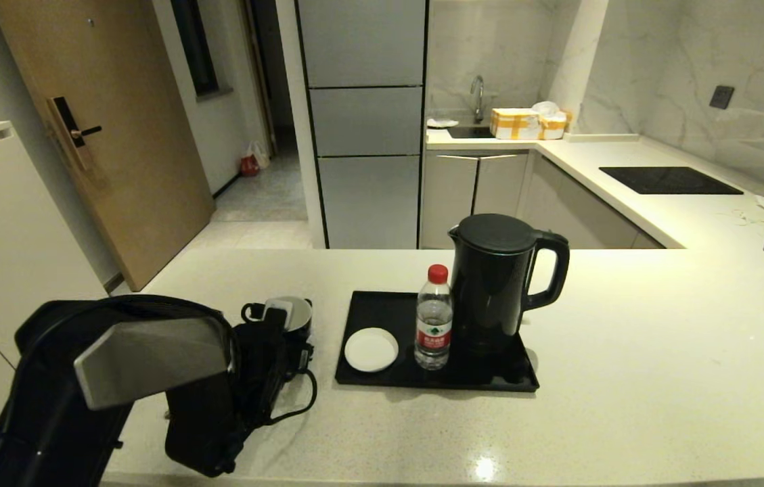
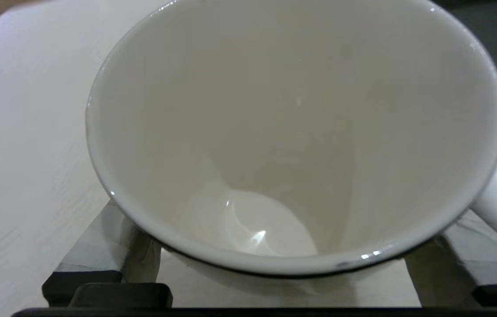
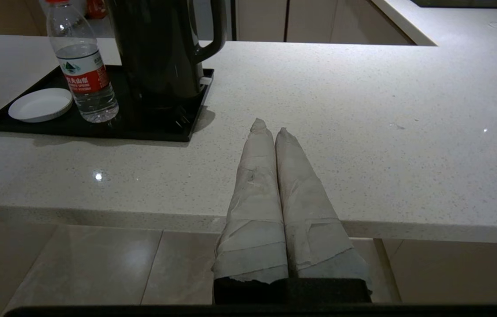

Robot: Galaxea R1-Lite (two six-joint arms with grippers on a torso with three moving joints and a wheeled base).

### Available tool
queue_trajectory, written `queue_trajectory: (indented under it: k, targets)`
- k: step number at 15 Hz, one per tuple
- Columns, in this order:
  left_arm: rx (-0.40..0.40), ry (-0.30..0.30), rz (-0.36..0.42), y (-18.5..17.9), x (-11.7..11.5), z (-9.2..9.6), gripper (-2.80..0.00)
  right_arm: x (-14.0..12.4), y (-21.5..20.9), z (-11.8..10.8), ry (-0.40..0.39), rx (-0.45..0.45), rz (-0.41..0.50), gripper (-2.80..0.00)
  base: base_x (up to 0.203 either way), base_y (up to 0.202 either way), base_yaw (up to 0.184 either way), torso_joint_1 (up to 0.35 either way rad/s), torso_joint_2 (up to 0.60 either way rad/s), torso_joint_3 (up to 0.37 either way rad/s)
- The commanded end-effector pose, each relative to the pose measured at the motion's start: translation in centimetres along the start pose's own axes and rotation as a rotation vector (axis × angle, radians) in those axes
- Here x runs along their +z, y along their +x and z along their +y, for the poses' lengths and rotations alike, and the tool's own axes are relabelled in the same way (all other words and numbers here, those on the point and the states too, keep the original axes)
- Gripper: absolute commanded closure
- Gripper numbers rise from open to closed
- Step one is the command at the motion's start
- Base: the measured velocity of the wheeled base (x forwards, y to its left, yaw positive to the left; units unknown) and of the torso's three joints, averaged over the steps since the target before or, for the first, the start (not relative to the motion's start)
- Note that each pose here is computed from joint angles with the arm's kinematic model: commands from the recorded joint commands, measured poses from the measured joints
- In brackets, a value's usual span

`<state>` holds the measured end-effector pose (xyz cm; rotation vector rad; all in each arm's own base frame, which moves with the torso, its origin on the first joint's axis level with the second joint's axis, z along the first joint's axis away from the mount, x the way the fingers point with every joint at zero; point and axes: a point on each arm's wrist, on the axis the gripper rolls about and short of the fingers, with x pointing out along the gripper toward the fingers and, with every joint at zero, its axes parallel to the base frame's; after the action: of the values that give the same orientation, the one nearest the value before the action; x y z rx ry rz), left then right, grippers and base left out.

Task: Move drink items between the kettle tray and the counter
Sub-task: Return the tea cup to its original position

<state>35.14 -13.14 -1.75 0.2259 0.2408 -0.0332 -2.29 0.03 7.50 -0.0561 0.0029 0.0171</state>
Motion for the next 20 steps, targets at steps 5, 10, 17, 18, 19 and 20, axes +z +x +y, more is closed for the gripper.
queue_trajectory:
  k: [5, 10, 17, 18, 19, 20]
  targets:
    - [-0.105, 0.022, -0.035, -0.9, 4.3, -3.9, 0.0, 0.0, 0.0, 0.0, -0.001, 0.0, 0.001, 0.0, 0.0, 0.0, 0.0, 0.0, 0.0, 0.0]
    - [-0.202, 0.072, 0.001, 0.2, 5.5, -9.0, 0.0, 0.0, 0.0, 0.0, -0.001, 0.0, 0.001, 0.0, 0.0, 0.0, 0.0, 0.0, 0.0, 0.0]
    - [-0.233, 0.081, 0.045, 0.0, 3.8, -10.4, 0.0, 0.0, 0.0, 0.0, -0.001, 0.0, 0.001, 0.0, 0.0, 0.0, 0.0, 0.0, 0.0, 0.0]
    - [-0.233, 0.075, 0.052, 0.0, 3.7, -10.5, 0.0, 0.0, 0.0, 0.0, -0.001, 0.0, 0.001, 0.0, 0.0, 0.0, 0.0, 0.0, 0.0, 0.0]
    - [-0.23, 0.074, 0.055, 0.0, 3.6, -10.3, 0.0, 0.0, 0.0, 0.0, -0.001, 0.0, 0.001, 0.0, 0.0, 0.0, 0.0, 0.0, 0.0, 0.0]
    - [-0.228, 0.072, 0.058, 0.1, 3.4, -10.3, 0.0, 0.0, 0.0, 0.0, -0.001, 0.0, 0.001, 0.0, 0.0, 0.0, 0.0, 0.0, 0.0, 0.0]
